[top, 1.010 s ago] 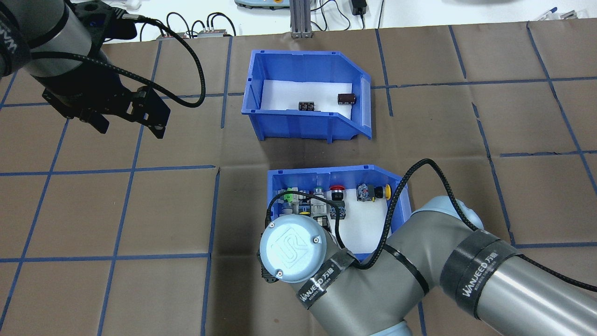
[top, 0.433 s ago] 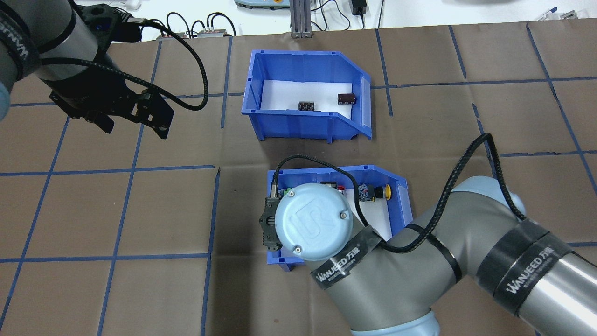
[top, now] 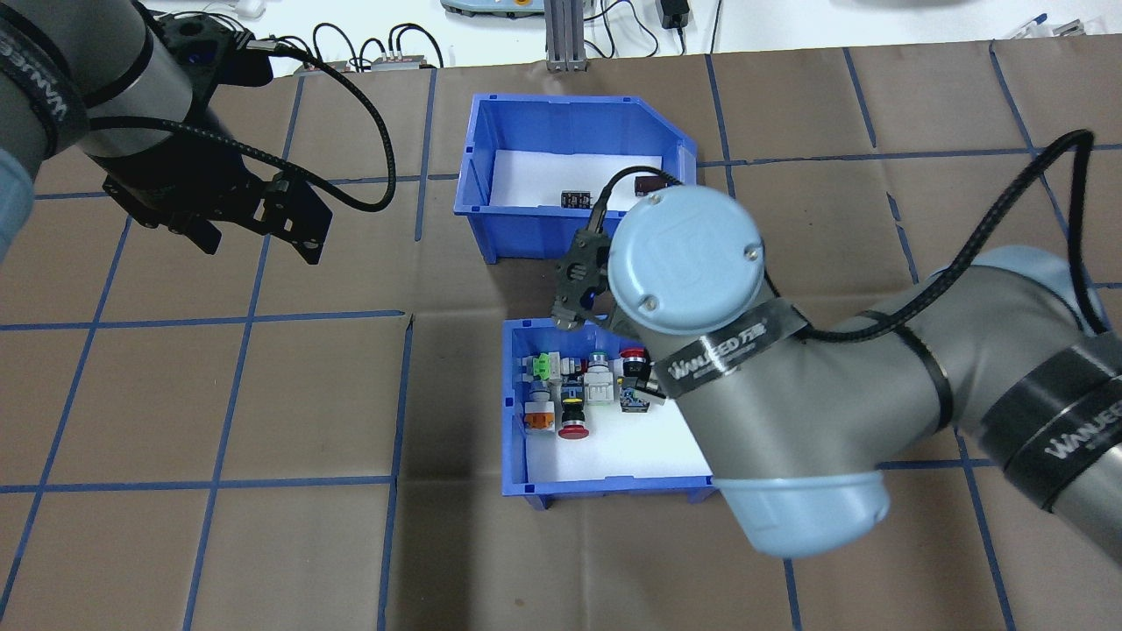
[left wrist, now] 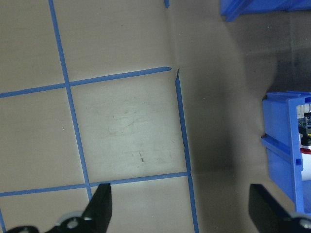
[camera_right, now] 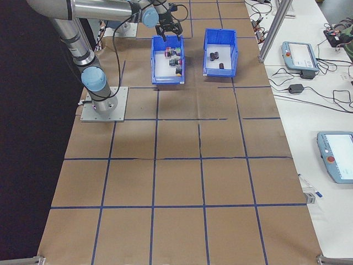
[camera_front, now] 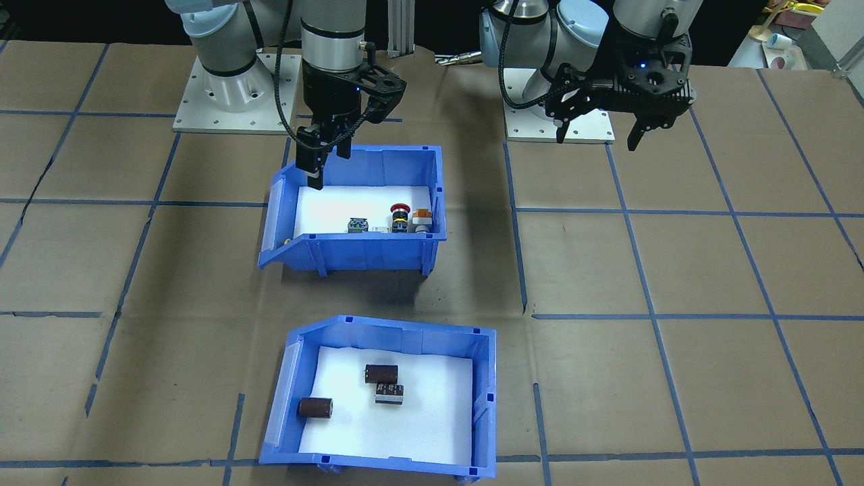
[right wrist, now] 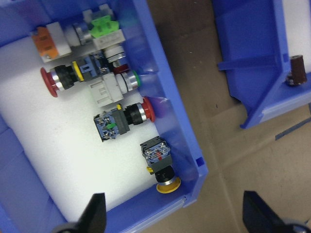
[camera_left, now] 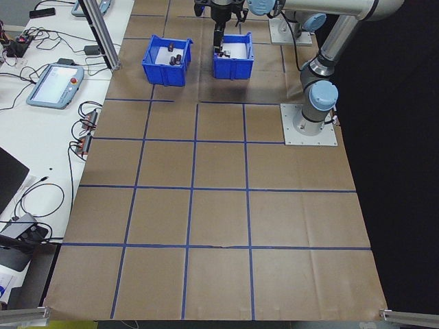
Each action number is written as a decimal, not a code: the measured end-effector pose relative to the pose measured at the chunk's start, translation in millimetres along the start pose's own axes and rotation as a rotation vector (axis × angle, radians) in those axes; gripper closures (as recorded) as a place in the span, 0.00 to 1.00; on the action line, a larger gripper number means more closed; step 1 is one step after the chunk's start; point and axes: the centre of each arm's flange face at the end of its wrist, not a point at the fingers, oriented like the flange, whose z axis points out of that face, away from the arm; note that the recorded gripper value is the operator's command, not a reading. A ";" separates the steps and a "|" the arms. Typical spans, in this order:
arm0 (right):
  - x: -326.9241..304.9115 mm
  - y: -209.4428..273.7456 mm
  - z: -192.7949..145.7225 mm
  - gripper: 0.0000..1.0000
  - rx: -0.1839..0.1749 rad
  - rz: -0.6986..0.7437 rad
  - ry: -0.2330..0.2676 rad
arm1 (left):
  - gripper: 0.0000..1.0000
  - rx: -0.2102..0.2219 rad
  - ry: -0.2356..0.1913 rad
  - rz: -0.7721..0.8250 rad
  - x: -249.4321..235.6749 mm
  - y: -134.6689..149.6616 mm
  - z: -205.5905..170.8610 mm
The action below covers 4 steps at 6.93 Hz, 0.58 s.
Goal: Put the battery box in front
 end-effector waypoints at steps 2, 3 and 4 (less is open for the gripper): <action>75.2 33.1 -6.5 0.00 0.006 0.355 -0.098 | 0.01 0.001 0.023 0.002 2.3 -1.2 1.6; 106.9 51.7 -16.7 0.00 -0.023 0.524 -0.170 | 0.01 0.000 0.026 0.005 2.6 -1.5 2.3; 131.5 66.8 -31.7 0.00 -0.065 0.672 -0.211 | 0.01 -0.002 0.027 0.007 2.7 -1.8 3.0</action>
